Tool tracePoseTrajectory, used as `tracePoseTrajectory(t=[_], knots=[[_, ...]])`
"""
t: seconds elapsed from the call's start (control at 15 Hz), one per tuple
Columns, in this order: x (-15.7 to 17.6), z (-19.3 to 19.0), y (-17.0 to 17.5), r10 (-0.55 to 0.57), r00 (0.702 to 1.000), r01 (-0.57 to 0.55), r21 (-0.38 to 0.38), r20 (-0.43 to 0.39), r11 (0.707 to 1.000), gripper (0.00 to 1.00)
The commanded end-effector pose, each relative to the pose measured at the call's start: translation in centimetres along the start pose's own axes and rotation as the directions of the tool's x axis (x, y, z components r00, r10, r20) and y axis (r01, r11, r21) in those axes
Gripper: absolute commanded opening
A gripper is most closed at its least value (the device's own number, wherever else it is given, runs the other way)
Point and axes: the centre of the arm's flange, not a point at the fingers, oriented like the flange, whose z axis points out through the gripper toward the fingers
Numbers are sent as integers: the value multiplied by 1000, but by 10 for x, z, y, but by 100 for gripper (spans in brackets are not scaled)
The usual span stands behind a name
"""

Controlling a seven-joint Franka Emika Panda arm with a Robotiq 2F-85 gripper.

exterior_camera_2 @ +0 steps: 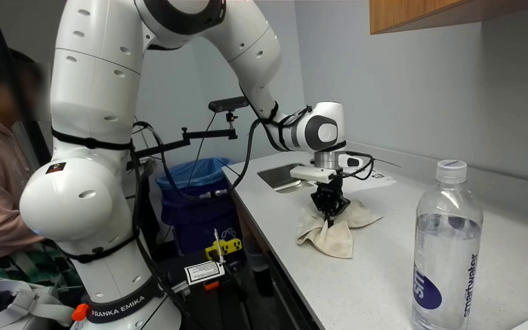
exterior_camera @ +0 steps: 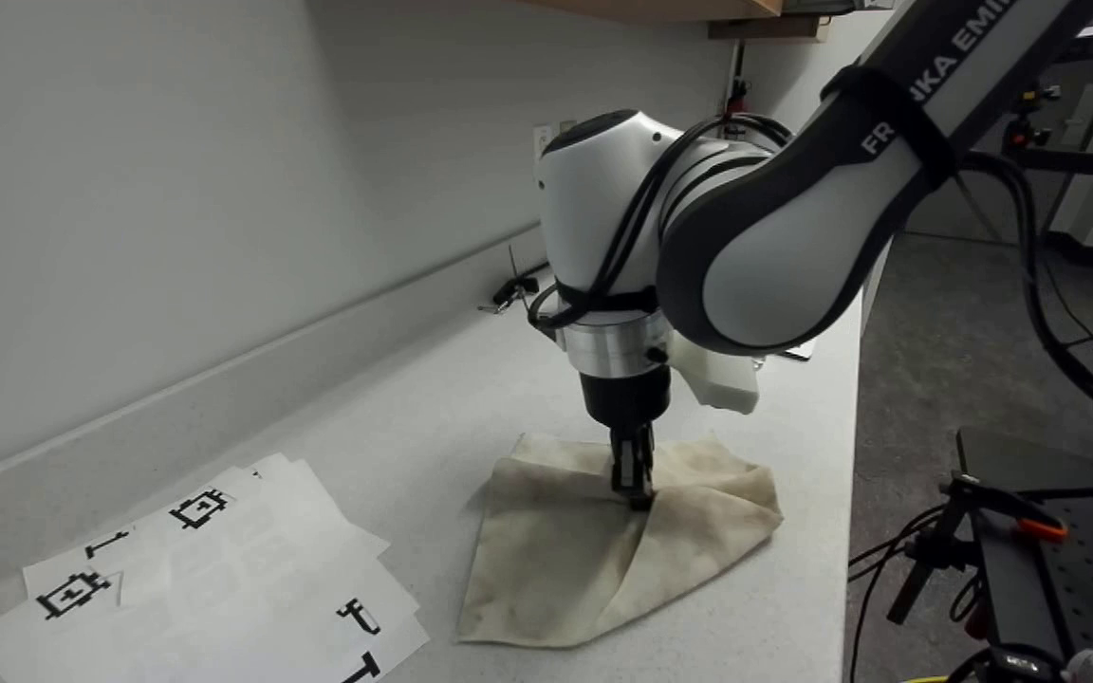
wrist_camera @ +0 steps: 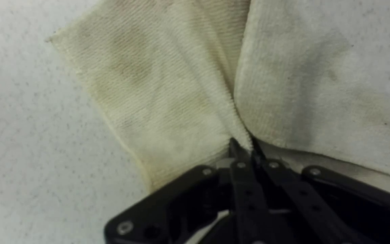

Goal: Pick up the towel from the countertop and wipe it on the countertop.

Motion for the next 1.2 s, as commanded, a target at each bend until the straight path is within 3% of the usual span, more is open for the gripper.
tracePoseTrajectory(t=[0.0,0.27,0.47,0.67,1.13], knots=[[51,-15,-4,-18,996,17,-21,-84,1000,1],[85,-43,1,-14,987,8,-36,-161,999,1],[92,-61,2,-8,979,1,-34,-204,999,1],[80,-69,-4,-21,979,17,-18,-203,1000,1],[30,-46,-39,-80,988,79,-11,-133,997,1]])
